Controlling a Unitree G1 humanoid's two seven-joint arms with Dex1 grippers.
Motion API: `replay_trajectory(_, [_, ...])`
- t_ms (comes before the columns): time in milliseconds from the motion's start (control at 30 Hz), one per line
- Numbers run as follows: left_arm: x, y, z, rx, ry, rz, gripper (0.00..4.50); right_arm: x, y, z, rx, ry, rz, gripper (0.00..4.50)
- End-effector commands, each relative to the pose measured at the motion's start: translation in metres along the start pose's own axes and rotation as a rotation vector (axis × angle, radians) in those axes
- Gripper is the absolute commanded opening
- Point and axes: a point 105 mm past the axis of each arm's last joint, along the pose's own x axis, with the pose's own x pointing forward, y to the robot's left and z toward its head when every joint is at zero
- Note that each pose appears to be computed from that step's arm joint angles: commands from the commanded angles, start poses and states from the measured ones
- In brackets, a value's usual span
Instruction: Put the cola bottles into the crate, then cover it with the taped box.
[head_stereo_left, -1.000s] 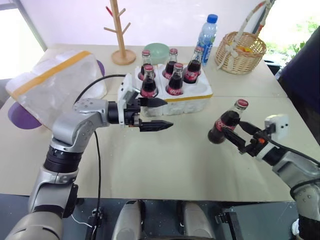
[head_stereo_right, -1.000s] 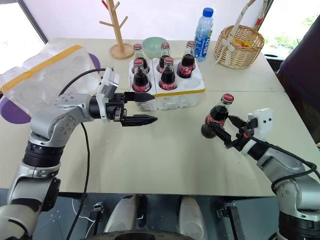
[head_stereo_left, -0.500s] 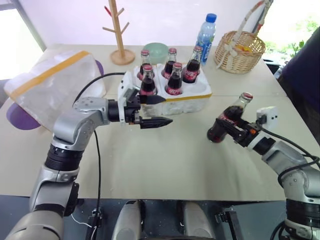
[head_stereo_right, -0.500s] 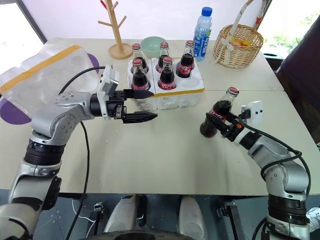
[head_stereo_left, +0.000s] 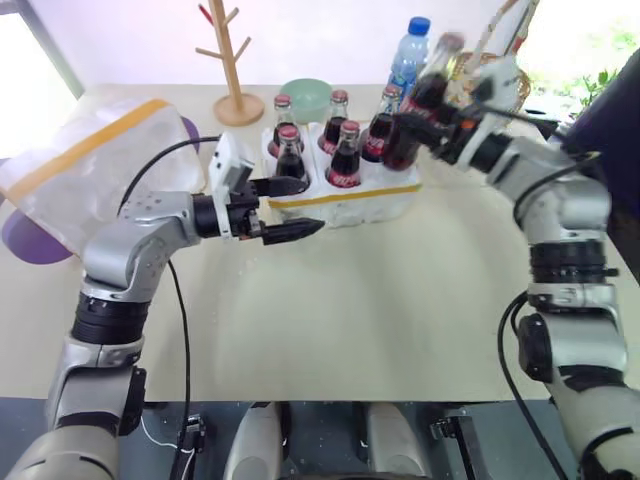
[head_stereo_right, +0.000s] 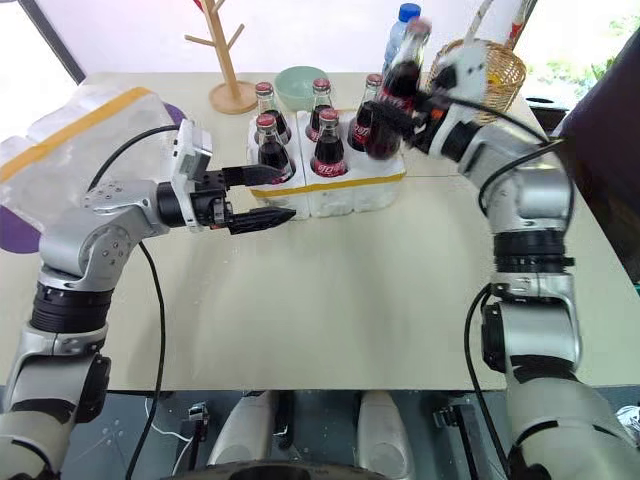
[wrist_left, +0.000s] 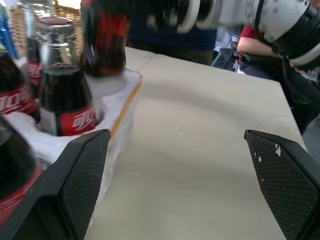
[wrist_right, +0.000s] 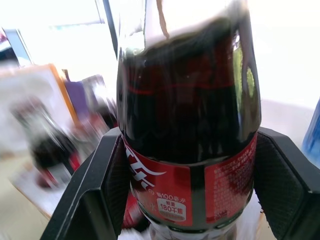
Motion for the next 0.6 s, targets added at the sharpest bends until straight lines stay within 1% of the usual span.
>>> replay_trajectory(33, [-0.011, 0.007, 0.017, 0.061, -0.052, 0.067, 4.50, 0.008, 0.001, 0.015, -0.123, -0.018, 0.005, 2.76])
replay_trajectory(133, [-0.015, 0.010, 0.025, 0.055, -0.082, 0.090, 4.50, 0.012, -0.003, -0.006, -0.144, 0.051, -0.022, 2.76])
replay_trajectory(200, [-0.016, 0.010, 0.028, 0.057, -0.093, 0.098, 4.50, 0.012, -0.005, -0.025, -0.148, 0.114, -0.036, 2.76])
replay_trajectory(233, [-0.016, 0.011, 0.029, 0.060, -0.093, 0.100, 4.50, 0.011, -0.006, -0.032, -0.137, 0.135, -0.041, 3.79])
replay_trajectory(267, [-0.017, 0.011, 0.029, 0.062, -0.092, 0.102, 4.50, 0.011, -0.006, -0.035, -0.129, 0.145, -0.043, 4.13])
replay_trajectory(300, [-0.019, 0.011, 0.029, 0.070, -0.080, 0.106, 4.50, 0.008, -0.004, -0.032, -0.136, 0.135, -0.035, 4.49])
replay_trajectory(400, [-0.031, 0.011, 0.033, 0.094, -0.049, 0.118, 4.50, -0.004, 0.000, -0.017, -0.150, 0.096, -0.004, 4.49])
replay_trajectory(500, [-0.053, 0.010, 0.041, 0.137, 0.001, 0.145, 4.50, -0.027, 0.003, 0.005, -0.147, 0.062, 0.030, 4.49])
replay_trajectory(533, [-0.067, 0.011, 0.047, 0.161, 0.033, 0.170, 4.50, -0.041, 0.004, 0.017, -0.161, 0.050, 0.051, 4.49])
replay_trajectory(600, [-0.113, 0.014, 0.067, 0.196, 0.119, 0.257, 4.50, -0.076, 0.011, 0.045, -0.193, 0.037, 0.114, 4.49])
